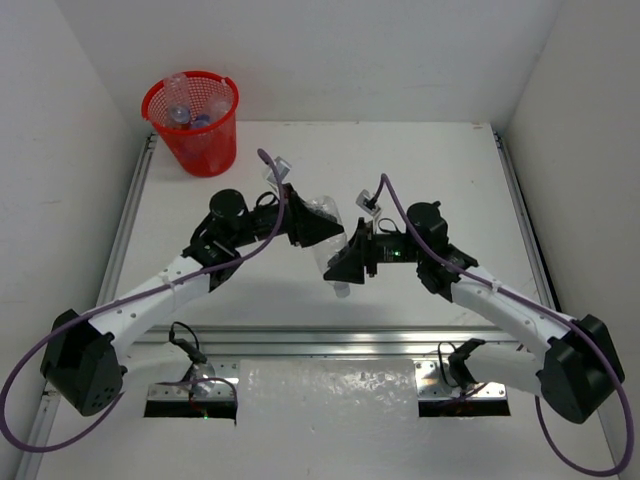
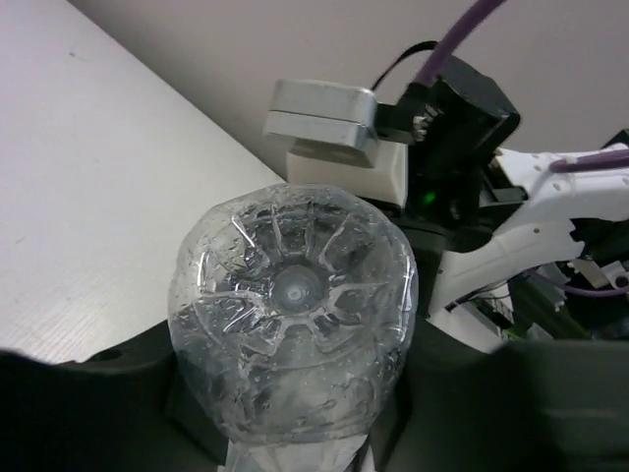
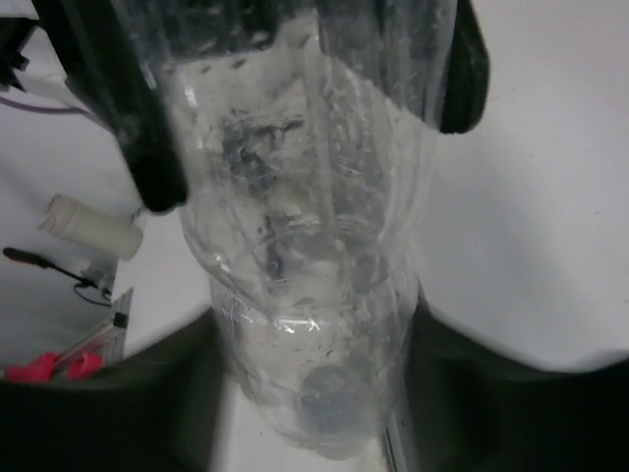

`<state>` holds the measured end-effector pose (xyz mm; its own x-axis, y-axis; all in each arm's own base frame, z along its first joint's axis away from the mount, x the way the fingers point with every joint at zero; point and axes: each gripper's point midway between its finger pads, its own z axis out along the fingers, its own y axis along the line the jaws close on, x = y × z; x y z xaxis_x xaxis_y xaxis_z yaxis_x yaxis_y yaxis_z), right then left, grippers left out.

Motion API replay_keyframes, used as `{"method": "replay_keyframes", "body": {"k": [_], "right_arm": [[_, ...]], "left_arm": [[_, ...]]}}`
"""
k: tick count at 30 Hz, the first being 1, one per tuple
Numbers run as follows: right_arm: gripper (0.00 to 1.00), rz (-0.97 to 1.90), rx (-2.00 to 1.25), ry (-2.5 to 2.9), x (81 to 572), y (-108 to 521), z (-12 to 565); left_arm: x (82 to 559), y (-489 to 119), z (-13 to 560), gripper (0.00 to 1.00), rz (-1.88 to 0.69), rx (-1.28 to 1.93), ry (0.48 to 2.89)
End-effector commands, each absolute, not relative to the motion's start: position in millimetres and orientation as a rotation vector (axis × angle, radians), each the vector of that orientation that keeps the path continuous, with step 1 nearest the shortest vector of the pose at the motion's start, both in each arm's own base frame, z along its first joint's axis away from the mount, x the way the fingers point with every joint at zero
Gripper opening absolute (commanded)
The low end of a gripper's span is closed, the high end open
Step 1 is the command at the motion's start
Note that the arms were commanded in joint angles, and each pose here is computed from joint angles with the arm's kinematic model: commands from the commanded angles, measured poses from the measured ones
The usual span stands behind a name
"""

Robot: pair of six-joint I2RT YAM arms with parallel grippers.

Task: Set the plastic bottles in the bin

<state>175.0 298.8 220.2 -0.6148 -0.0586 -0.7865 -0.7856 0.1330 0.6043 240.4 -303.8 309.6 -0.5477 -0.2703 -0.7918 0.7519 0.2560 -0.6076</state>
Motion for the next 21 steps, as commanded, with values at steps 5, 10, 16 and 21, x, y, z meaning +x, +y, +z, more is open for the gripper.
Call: {"method": "replay_keyframes", "body": {"k": [5, 10, 16, 21], "right_arm": [[0.99, 0.709, -0.308, 2.042, 243.4, 205.1, 180.0], [0.99, 0.423, -0.052, 2.162, 228.2, 139.3, 121.1], [0.99, 0.753, -0.131, 2.130, 186.6, 166.9, 105.4], [0.99, 0.786, -0.271, 2.219, 159.8, 168.0, 77.2]], "left_arm": [[348.8, -218.3, 403.3, 0.00, -0.681, 0.018, 1.588], [410.9, -67.3, 435.6, 0.00, -0.011, -0.444, 1.387], [516.4, 9.1, 444.5, 0.00, 0.270, -0.505, 1.311], [582.3, 55.5, 446.4, 0.00, 0.448, -0.489, 1.239]]}}
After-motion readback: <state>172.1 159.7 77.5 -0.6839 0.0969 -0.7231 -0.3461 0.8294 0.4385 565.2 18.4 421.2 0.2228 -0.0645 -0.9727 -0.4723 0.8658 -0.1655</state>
